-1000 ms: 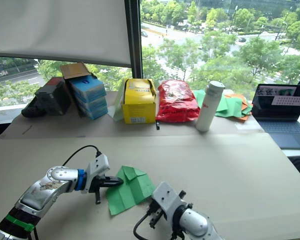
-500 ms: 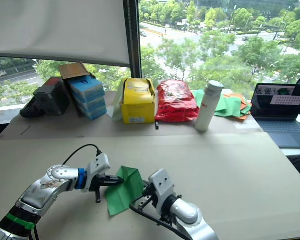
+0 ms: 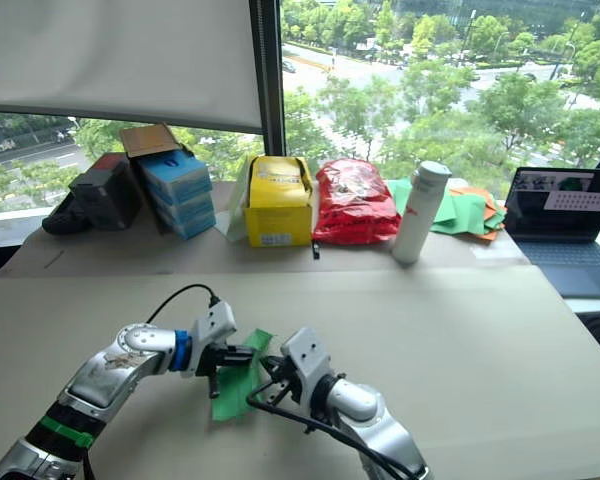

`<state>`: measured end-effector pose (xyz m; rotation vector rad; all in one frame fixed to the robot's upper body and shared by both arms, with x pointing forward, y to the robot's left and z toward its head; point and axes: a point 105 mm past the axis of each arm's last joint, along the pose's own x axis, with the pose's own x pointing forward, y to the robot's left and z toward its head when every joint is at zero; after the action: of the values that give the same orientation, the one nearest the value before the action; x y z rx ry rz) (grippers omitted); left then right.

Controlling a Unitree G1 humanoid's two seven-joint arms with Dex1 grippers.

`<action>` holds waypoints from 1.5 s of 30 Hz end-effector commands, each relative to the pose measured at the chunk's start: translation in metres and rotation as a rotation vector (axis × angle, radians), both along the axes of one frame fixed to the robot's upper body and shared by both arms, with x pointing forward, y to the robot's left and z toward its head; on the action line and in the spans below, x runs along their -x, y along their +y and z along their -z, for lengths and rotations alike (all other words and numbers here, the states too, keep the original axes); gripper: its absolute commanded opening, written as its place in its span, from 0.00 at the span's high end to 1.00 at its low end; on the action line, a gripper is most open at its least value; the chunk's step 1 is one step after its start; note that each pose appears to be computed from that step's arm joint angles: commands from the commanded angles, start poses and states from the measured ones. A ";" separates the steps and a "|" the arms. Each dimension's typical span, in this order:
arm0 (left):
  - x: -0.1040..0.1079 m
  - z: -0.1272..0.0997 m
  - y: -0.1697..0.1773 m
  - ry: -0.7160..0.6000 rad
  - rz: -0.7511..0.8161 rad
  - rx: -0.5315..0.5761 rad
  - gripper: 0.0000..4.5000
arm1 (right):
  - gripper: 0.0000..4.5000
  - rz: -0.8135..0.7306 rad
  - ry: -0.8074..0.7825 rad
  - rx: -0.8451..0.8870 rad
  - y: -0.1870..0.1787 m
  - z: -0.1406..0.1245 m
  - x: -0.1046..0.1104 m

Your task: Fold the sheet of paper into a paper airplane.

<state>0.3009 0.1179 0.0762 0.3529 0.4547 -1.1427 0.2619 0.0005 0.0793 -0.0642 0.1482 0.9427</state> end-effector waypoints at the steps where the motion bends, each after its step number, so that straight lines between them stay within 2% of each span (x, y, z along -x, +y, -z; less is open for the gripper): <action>1: 0.002 0.012 -0.004 0.028 0.012 -0.017 1.00 | 1.00 -0.032 -0.062 -0.028 0.007 -0.013 0.002; 4: 0.002 0.011 -0.004 0.025 0.017 -0.013 1.00 | 1.00 -0.032 -0.064 -0.025 0.007 -0.013 0.002; 10: 0.001 0.004 0.022 0.009 -0.034 -0.033 1.00 | 1.00 -0.046 -0.075 -0.010 0.007 -0.013 0.001; 16: 0.003 0.000 0.033 0.002 -0.064 -0.038 1.00 | 1.00 -0.056 -0.082 -0.008 0.008 -0.013 -0.001; 32: 0.000 0.010 0.009 0.013 -0.033 -0.015 1.00 | 1.00 -0.080 -0.122 -0.013 0.019 -0.022 -0.008; 45: 0.001 -0.010 0.063 -0.028 -0.175 -0.060 1.00 | 1.00 -0.110 -0.120 0.002 0.029 -0.018 -0.013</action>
<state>0.3005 0.1740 0.0839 0.3649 0.4797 -0.9791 0.2760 0.0243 0.0849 -0.1312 0.0974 1.0240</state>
